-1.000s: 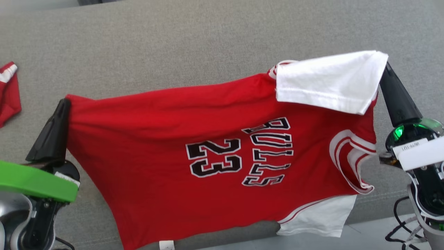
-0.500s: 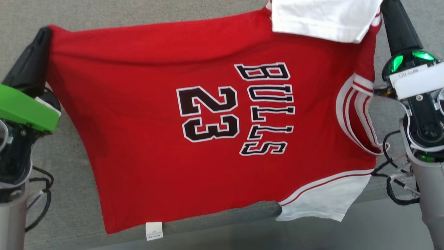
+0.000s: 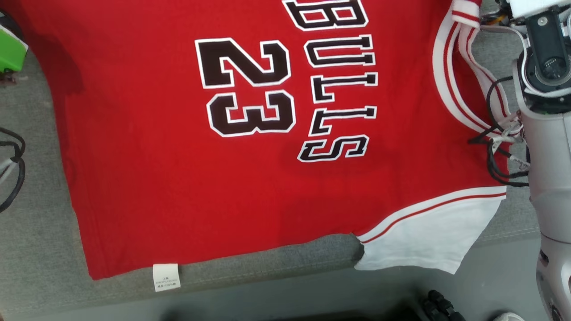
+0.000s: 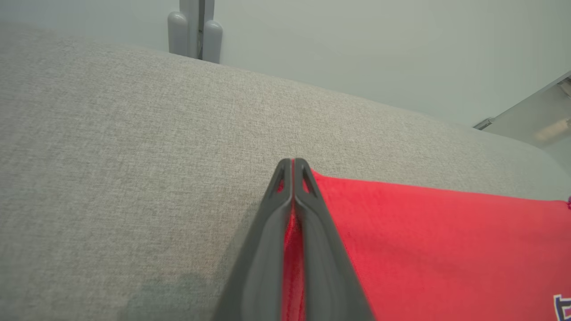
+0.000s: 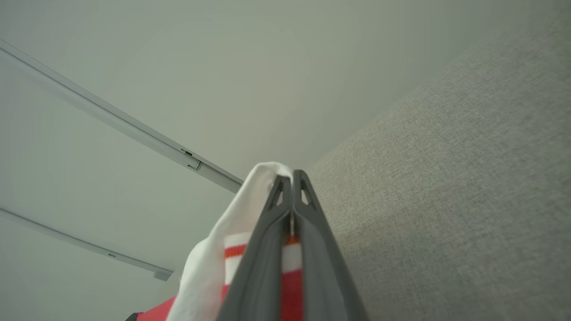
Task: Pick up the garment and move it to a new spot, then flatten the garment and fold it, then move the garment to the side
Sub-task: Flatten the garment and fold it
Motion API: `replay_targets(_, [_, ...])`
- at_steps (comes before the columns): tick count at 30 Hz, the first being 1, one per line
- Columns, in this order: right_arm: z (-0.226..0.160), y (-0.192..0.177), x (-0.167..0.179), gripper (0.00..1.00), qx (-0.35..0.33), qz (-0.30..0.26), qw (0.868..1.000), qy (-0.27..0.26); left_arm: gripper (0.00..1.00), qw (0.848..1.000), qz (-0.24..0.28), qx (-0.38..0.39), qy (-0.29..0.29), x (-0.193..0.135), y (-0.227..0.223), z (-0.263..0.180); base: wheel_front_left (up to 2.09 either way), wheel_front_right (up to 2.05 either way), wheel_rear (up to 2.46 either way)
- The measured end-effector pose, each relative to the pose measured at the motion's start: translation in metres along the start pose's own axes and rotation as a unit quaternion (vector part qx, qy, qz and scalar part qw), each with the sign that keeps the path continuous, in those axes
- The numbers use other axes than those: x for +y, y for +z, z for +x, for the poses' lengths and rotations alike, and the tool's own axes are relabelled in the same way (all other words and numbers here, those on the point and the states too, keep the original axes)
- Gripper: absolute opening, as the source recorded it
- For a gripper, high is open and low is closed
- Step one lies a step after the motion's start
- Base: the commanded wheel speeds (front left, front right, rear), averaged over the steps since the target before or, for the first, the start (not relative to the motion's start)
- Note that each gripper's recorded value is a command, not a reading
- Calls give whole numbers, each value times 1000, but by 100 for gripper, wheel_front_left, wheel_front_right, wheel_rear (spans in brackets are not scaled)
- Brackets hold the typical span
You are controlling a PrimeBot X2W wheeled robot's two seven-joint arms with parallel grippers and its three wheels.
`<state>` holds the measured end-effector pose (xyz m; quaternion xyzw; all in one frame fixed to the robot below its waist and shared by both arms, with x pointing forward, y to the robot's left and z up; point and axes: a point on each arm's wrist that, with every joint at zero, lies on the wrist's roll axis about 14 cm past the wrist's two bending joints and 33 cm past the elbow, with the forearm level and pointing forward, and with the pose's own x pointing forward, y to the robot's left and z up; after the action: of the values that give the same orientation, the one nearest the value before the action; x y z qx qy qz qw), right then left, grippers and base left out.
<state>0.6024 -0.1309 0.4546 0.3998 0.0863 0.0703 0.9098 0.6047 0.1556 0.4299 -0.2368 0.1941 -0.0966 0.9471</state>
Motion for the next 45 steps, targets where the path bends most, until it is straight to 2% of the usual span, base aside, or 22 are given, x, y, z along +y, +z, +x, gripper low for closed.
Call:
replay_targets(8, [30, -33, -42, 0, 23, 1, 999, -50, 0, 999, -2, 32, 30, 27, -37, 33, 0, 0, 0])
replay_targets(9, [34, -31, -44, 38, 16, 1, 998, -52, 0, 999, -3, 33, 34, 29, -41, 35, 0, 0, 0])
replay_targets(11, [42, -25, -48, 38, -3, -2, 998, -60, 0, 999, -2, 31, 43, 35, -44, 38, 0, 0, 0])
replay_targets(12, [45, -23, -49, 100, -9, -3, 998, -62, 12, 999, -2, 30, 45, 38, -44, 40, 0, 0, 0])
replay_targets(14, [48, -22, -51, 100, -17, -1, 998, -68, 12, 998, 0, 27, 48, 41, -44, 42, 0, 0, 0])
replay_targets(15, [49, -22, -52, 100, -18, -3, 997, -69, 20, 998, 0, 28, 49, 41, -45, 43, 0, 0, 0])
replay_targets(17, [51, -22, -53, 100, -18, -9, 997, -73, 20, 998, 2, 24, 49, 43, -44, 45, 0, 0, 0])
replay_targets(18, [51, -22, -54, 100, -19, -12, 997, -76, 39, 999, 2, 21, 50, 44, -44, 45, 0, 0, 0])
replay_targets(20, [51, -24, -54, 100, -15, -21, 996, -80, 39, 998, 1, 18, 52, 45, -44, 44, 0, 0, 0])
replay_targets(21, [50, -23, -55, 100, -15, -23, 996, -82, 56, 998, 0, 17, 53, 45, -43, 44, 0, 0, 0])
replay_targets(23, [48, -22, -56, 100, -17, -26, 996, -87, 56, 999, -1, 13, 53, 45, -43, 43, 0, 0, 0])
replay_targets(24, [48, -22, -55, 100, -17, -27, 996, -87, 100, 999, -2, 12, 52, 44, -43, 43, 0, 0, 0])
replay_targets(33, [30, -4, -50, 100, -42, -53, 995, -76, 100, 998, -7, -32, 49, 40, -21, 33, 0, 0, 0])
replay_targets(42, [-10, 52, -60, 100, -108, -114, 984, -82, 100, 997, -4, -72, 39, 32, -5, 4, 0, 0, 0])
replay_targets(45, [-28, 80, -65, 100, -136, -155, 974, -89, 100, 995, -11, -96, 33, 28, 1, -9, 0, 0, 0])
